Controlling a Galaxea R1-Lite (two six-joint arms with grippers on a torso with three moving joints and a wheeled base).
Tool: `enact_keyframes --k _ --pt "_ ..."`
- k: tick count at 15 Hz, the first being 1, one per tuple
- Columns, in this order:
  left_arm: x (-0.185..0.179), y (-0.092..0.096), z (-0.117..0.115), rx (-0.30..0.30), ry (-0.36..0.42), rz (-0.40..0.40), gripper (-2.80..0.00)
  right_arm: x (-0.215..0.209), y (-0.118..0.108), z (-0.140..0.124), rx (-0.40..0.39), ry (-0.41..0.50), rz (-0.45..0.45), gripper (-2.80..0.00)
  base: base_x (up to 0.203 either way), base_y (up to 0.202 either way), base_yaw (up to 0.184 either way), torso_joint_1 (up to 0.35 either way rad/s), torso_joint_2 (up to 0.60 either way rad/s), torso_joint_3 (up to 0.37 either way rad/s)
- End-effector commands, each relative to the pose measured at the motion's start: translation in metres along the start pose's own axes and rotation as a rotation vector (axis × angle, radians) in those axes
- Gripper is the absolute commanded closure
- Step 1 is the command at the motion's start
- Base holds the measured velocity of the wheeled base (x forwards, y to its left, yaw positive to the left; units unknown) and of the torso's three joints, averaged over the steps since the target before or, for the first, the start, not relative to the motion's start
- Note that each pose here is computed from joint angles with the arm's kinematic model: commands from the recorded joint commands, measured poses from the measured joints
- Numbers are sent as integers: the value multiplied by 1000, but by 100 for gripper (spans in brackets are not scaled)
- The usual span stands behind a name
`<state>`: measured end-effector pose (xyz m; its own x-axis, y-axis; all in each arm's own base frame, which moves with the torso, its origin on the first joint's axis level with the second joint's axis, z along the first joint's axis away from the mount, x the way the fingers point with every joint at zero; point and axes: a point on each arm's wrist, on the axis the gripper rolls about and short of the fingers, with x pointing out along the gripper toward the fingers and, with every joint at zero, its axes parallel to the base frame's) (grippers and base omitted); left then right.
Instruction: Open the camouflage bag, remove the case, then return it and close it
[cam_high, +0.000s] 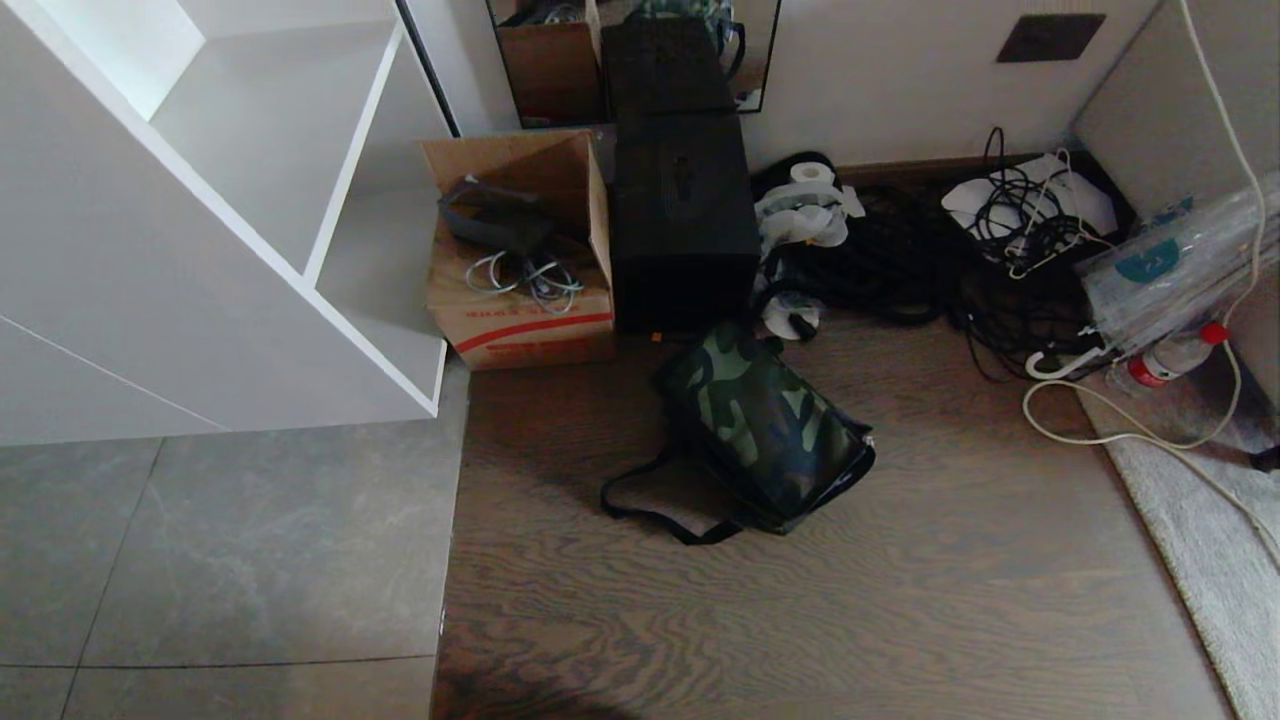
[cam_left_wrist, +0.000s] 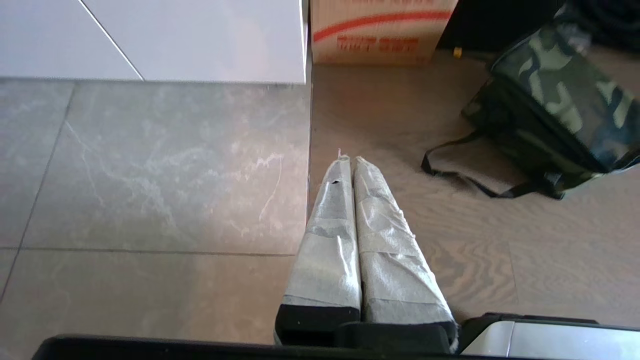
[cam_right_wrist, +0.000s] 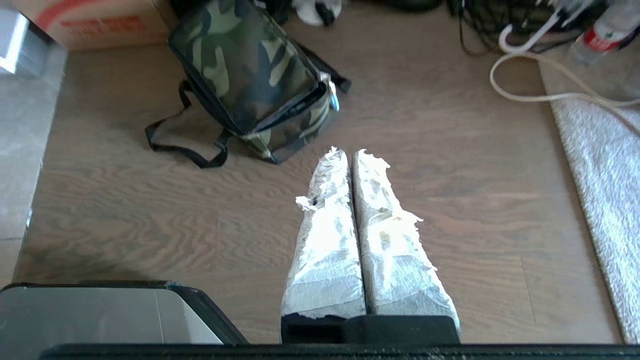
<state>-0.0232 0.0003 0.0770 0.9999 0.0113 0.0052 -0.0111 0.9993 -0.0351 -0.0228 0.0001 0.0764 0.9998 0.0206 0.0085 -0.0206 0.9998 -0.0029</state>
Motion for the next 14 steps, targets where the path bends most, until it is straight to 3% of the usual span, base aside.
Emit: enact_keyframes --k 1,14 --pt "0 0 0 0 -2 1 0 0 0 0 0 1 1 0 0 0 0 -2 -2 207" --pt "0 0 0 -2 -1 1 0 0 0 0 0 1 1 0 0 0 0 2 2 201"
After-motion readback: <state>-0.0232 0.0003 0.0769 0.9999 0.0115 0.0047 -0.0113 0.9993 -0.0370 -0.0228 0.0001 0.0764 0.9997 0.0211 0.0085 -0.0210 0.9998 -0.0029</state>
